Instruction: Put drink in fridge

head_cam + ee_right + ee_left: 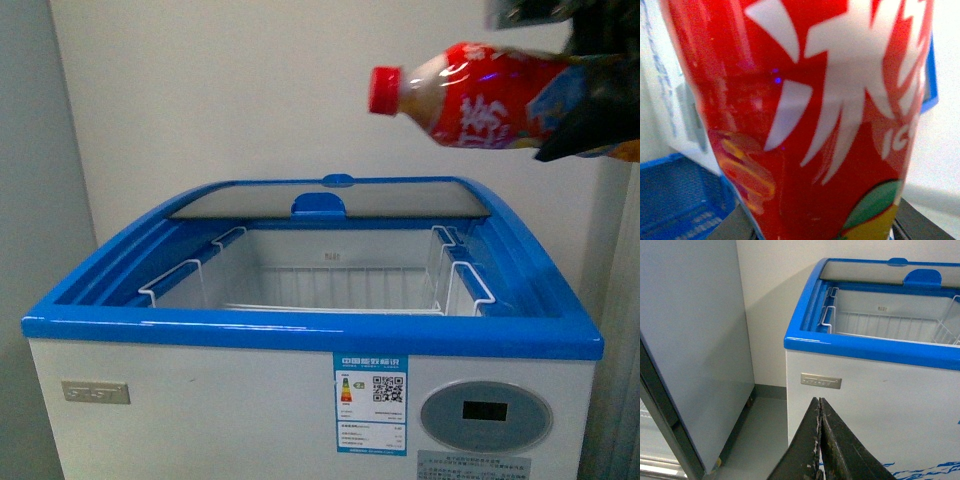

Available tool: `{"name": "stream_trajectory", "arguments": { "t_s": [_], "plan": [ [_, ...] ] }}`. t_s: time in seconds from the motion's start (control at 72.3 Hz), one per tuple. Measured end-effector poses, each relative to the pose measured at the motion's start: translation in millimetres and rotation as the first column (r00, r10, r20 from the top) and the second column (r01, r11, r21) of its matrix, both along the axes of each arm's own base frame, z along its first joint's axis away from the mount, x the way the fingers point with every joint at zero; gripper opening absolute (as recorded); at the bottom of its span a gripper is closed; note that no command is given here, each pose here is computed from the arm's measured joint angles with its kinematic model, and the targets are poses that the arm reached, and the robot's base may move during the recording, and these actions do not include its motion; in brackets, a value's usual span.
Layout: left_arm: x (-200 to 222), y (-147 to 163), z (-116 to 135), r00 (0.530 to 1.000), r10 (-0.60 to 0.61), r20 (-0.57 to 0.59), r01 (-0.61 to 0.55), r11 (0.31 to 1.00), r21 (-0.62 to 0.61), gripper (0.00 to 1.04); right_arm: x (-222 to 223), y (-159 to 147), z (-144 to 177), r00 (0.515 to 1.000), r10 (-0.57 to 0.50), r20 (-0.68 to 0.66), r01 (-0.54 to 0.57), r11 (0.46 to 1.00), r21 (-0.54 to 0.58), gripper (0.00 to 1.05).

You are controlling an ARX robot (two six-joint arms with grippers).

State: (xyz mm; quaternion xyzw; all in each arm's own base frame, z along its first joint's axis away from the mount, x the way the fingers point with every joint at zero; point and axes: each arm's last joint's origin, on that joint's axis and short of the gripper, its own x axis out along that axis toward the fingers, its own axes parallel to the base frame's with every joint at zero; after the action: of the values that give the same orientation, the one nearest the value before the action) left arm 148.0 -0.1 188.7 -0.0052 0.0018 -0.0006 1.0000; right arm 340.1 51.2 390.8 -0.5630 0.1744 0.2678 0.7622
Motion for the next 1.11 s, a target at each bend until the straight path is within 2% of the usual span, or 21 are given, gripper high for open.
{"name": "stream_trajectory", "arguments": {
  "t_s": [0.083, 0.221, 0.512, 0.775, 0.982, 1.107],
  "plan": [
    [-4.8, 0.0, -3.1, 1.0, 0.0, 0.001, 0.0, 1.0, 0.0, 0.03, 21.6, 14.8, -8.3, 0.999, 0.039, 0.014, -0.038, 0.998, -0.048, 0.39],
    [-11.7, 0.0, -8.0, 1.0, 0.0, -0.001, 0.0, 1.0, 0.0, 0.03, 51.0, 41.7, -40.1, 0.996, 0.085, -0.013, -0.086, 0.992, -0.092, 0.39],
    [-22.0, 0.0, -15.7, 1.0, 0.0, 0.016, 0.0, 1.0, 0.0, 0.03, 88.3, 81.0, -87.0, 0.992, 0.123, -0.009, -0.123, 0.987, -0.1, 0.39],
    [-28.6, 0.0, -17.2, 1.0, 0.0, 0.019, 0.0, 1.0, 0.002, 0.03, 124.9, 94.3, -110.8, 0.997, 0.082, -0.011, -0.083, 0.993, -0.086, 0.39],
    [-33.0, 0.0, -17.1, 1.0, 0.0, 0.019, 0.0, 1.0, 0.002, 0.03, 136.8, 97.9, -120.7, 0.998, 0.061, -0.005, -0.062, 0.996, -0.058, 0.39],
    [-35.1, 0.0, -17.3, 1.0, 0.0, 0.018, 0.0, 1.0, 0.002, 0.03, 138.8, 99.3, -122.6, 0.999, 0.041, -0.002, -0.042, 0.998, -0.042, 0.59]
  ]
}}
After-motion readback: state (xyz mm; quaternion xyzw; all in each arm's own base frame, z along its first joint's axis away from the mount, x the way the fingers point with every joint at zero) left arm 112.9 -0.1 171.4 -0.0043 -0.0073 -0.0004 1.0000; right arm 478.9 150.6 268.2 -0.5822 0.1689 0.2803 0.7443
